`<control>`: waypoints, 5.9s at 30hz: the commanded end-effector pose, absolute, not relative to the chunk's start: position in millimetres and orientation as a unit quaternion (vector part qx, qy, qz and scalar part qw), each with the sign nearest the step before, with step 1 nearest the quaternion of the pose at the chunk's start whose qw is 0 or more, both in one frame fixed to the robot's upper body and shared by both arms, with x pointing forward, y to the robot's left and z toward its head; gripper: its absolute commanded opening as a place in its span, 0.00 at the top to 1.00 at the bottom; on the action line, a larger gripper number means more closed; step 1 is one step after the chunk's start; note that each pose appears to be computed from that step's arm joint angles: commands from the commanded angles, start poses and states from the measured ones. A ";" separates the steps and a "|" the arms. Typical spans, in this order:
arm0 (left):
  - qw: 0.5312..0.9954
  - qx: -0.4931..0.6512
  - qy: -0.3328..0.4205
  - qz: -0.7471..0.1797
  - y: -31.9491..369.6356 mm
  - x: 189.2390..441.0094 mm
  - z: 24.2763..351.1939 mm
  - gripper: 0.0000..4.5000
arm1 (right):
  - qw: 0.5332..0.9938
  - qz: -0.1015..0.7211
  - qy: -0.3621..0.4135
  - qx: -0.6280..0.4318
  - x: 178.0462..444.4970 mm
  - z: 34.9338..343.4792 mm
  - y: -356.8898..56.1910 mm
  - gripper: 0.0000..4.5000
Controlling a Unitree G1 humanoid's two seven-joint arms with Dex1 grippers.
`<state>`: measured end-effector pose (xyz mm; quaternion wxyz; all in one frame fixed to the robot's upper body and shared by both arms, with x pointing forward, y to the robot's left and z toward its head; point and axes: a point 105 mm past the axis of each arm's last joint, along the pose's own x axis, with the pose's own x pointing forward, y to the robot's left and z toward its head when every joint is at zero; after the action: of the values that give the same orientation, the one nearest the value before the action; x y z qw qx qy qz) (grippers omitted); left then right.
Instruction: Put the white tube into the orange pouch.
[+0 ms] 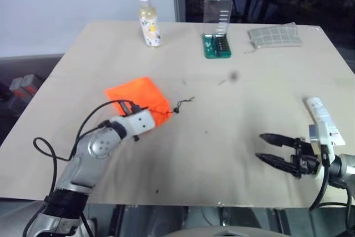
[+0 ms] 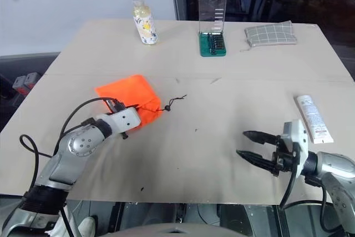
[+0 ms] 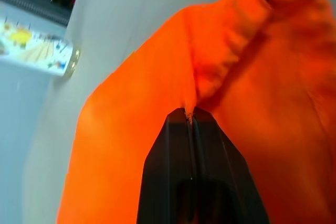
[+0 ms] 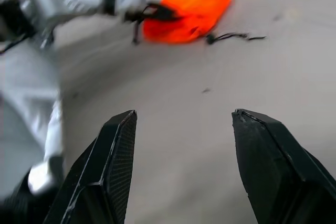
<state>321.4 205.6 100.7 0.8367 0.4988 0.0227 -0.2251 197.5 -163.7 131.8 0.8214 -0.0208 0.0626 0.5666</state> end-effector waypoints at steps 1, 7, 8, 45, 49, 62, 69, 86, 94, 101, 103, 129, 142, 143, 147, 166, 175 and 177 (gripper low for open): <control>0.842 0.469 -0.013 -0.266 180.6 312.4 107.9 0.99 | 0.809 0.585 0.034 -0.045 195.4 144.0 -155.6 0.35; 0.847 0.437 -0.048 -0.298 159.6 304.7 124.6 0.99 | 0.805 0.591 -0.004 -0.053 200.1 155.1 -146.3 0.35; 0.848 0.432 -0.048 -0.302 157.0 304.1 124.4 0.99 | 0.804 0.592 -0.010 -0.054 201.3 157.3 -144.3 0.35; 0.839 0.295 -0.111 -0.443 98.2 267.9 146.0 1.00 | 0.884 0.415 -0.088 -0.197 299.8 127.2 -35.5 0.47; 0.843 0.288 -0.105 -0.442 103.2 265.0 143.5 1.00 | 0.896 0.389 -0.090 -0.192 305.3 129.0 -40.5 0.86; 0.823 0.383 -0.144 -0.394 119.1 262.2 138.8 0.60 | 0.898 0.398 -0.104 -0.156 301.3 147.1 -26.5 1.00; 0.838 0.361 -0.179 -0.368 108.8 261.8 153.4 0.42 | 0.903 0.402 -0.090 -0.122 299.6 155.0 -10.7 1.00; 0.870 0.368 -0.158 -0.288 103.4 266.5 163.0 0.42 | 0.920 0.372 -0.077 -0.095 310.6 199.5 -20.5 1.00; 0.874 0.351 -0.181 -0.283 95.1 280.4 178.2 0.42 | 0.938 0.333 -0.076 -0.064 319.5 221.8 -32.2 1.00; 0.873 0.351 -0.186 -0.284 96.1 292.8 179.8 0.42 | 0.961 0.255 -0.104 -0.011 335.5 248.1 -51.7 1.00; 0.873 0.354 -0.187 -0.278 100.6 299.1 181.8 0.42 | 0.964 0.246 -0.102 -0.010 336.3 248.5 -54.4 1.00; 0.918 0.196 -0.174 -0.297 99.4 312.9 171.3 0.42 | 0.966 0.238 -0.063 -0.080 342.3 286.4 -49.5 1.00; 0.932 0.114 -0.196 -0.284 104.4 316.5 194.1 0.42 | 0.961 0.251 0.080 -0.086 350.7 240.8 -39.5 1.00; 0.935 0.095 -0.187 -0.285 101.9 318.4 193.5 0.42 | 0.959 0.254 0.089 -0.090 349.1 236.8 -39.6 1.00; 0.929 0.067 -0.164 -0.324 84.5 315.9 192.1 0.42 | 0.957 0.256 0.103 -0.093 345.4 229.4 -40.7 1.00; 0.915 0.046 -0.076 -0.393 18.6 316.2 168.9 0.42 | 0.958 0.241 0.108 -0.115 338.7 234.8 -49.6 1.00; 0.929 0.058 -0.052 -0.361 22.3 321.2 159.8 0.47 | 0.961 0.235 0.101 -0.107 336.7 236.7 -52.9 1.00; 0.931 0.067 -0.061 -0.354 24.1 320.6 161.0 0.47 | 0.962 0.232 0.101 -0.106 336.2 236.8 -54.6 1.00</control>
<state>324.7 28.8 150.7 0.9339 0.0559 -0.0348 -0.3514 342.1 -57.3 223.7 0.9591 -0.1080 0.1314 0.2261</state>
